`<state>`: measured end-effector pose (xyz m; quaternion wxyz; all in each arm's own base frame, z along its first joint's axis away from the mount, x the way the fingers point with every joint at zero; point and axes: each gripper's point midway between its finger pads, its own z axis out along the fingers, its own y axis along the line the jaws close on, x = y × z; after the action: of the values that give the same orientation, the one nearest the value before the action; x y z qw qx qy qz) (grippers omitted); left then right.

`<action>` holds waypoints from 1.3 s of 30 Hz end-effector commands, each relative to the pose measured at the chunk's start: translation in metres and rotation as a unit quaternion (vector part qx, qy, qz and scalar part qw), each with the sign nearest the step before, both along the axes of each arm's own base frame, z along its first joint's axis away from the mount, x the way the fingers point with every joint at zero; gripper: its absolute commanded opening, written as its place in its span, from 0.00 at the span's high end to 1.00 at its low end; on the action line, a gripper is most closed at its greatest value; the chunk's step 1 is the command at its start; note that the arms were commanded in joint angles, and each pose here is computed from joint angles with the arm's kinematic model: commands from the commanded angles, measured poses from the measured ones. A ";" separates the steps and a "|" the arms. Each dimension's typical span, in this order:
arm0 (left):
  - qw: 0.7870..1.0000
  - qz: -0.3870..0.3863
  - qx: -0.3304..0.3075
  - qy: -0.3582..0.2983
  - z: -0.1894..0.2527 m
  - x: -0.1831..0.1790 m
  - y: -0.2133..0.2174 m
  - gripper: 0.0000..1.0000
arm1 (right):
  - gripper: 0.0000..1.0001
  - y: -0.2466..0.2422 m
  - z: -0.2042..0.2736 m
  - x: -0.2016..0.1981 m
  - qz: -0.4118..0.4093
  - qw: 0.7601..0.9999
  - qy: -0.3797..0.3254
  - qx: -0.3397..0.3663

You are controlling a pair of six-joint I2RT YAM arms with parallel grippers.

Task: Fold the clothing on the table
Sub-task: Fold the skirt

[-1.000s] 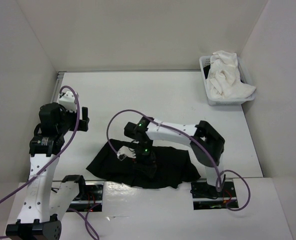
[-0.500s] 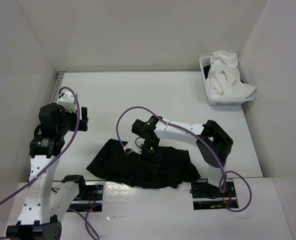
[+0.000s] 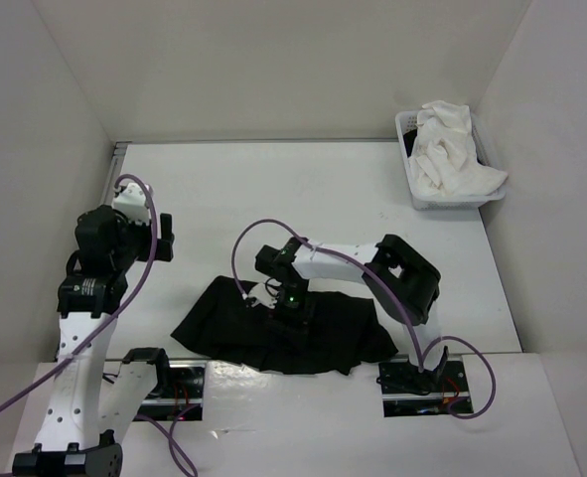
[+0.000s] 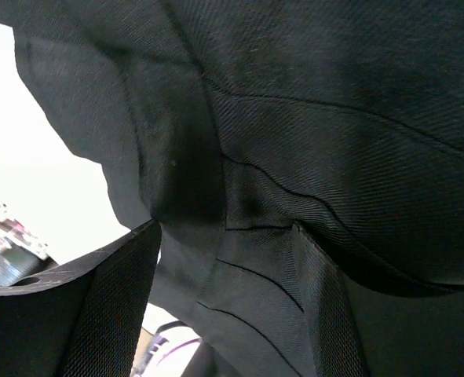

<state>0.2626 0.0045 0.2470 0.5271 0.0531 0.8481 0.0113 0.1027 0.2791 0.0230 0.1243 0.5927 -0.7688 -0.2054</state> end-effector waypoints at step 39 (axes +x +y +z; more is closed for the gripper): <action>0.993 -0.089 -0.009 0.071 -0.025 0.026 -0.022 0.00 | 0.12 0.018 0.121 0.229 -0.130 0.917 -0.333 0.178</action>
<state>0.2728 -0.0066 0.2283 0.4916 0.0838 0.8666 -0.0175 0.3510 0.2809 0.0502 -0.1944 0.5264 -0.8256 -0.0597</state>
